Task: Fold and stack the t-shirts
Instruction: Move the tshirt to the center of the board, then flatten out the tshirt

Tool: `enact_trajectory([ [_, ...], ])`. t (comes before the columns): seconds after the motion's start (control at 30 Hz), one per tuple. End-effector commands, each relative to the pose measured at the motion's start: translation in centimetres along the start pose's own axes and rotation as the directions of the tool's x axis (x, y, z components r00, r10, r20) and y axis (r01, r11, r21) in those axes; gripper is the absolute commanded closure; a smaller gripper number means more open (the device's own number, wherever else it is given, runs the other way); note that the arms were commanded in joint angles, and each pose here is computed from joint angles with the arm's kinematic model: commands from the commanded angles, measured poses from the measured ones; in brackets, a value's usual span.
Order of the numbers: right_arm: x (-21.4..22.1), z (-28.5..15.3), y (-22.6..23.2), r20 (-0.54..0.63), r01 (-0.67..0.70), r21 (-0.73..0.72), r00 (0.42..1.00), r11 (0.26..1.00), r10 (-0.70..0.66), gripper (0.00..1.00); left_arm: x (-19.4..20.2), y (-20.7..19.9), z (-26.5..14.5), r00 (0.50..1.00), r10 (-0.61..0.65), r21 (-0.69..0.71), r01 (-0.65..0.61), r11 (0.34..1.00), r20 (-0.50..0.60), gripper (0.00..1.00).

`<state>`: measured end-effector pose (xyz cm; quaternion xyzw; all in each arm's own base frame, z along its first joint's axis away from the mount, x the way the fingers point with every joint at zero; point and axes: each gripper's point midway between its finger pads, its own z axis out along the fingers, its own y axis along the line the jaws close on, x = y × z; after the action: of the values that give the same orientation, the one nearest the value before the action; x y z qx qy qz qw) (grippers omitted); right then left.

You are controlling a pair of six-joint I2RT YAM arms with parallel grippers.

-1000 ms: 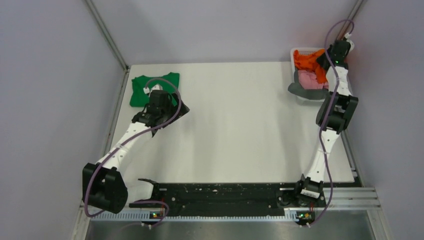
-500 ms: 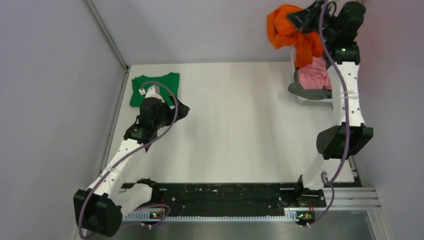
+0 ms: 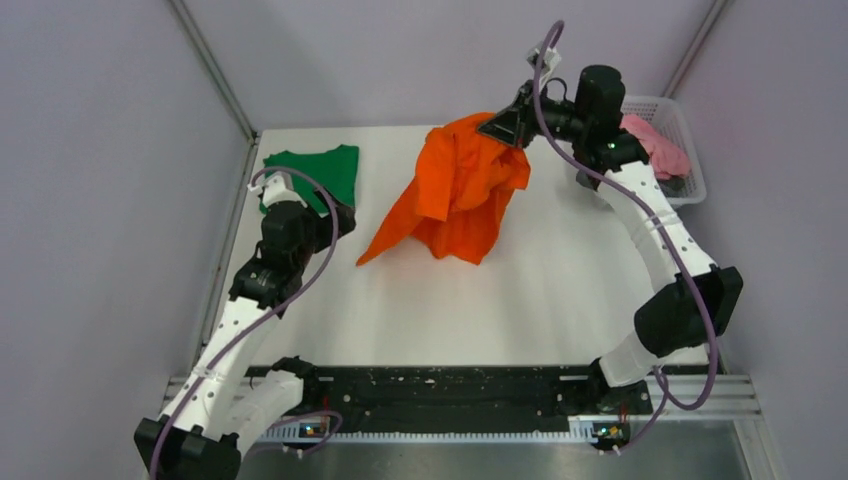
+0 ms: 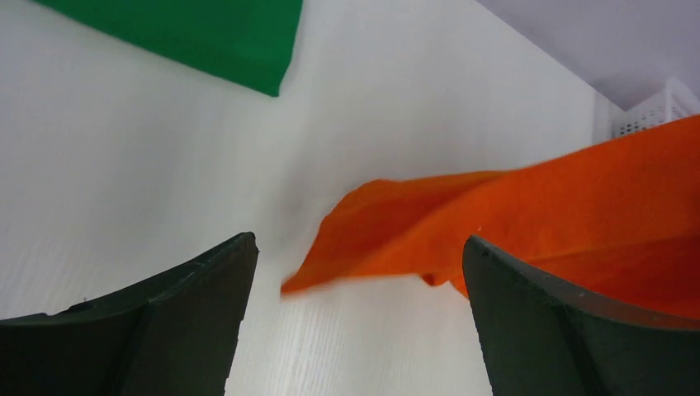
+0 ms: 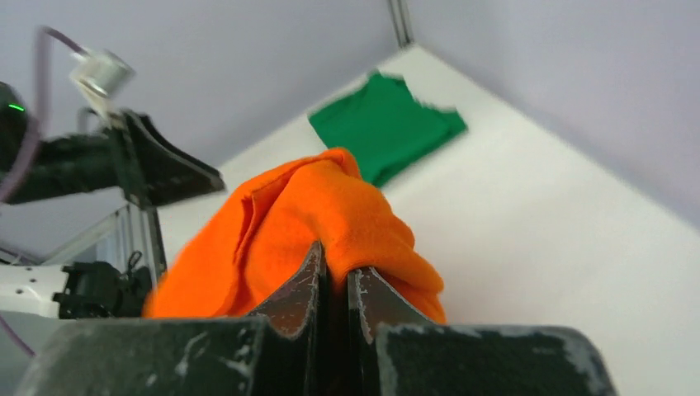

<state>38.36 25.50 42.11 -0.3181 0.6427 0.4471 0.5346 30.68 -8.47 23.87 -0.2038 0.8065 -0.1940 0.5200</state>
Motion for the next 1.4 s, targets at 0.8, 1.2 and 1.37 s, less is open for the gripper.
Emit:
enact_trajectory([
  [0.8,28.9,-8.3,-7.6,-0.324,0.041,0.808,0.864,0.588,0.385,0.14,20.3,3.5,2.9,0.709,-0.038,-0.094,-0.04,0.995,-0.704,0.19],
  [1.2,36.1,-1.0,-5.0,-0.442,0.026,0.732,0.779,0.681,0.445,0.37,24.0,4.8,5.4,0.646,-0.042,-0.14,-0.102,0.985,-0.763,0.54],
  [1.37,37.5,-1.4,-6.7,-0.403,0.052,0.805,0.78,0.591,0.48,0.52,24.3,5.2,6.3,0.638,-0.057,-0.179,-0.127,0.976,-0.768,1.0],
])
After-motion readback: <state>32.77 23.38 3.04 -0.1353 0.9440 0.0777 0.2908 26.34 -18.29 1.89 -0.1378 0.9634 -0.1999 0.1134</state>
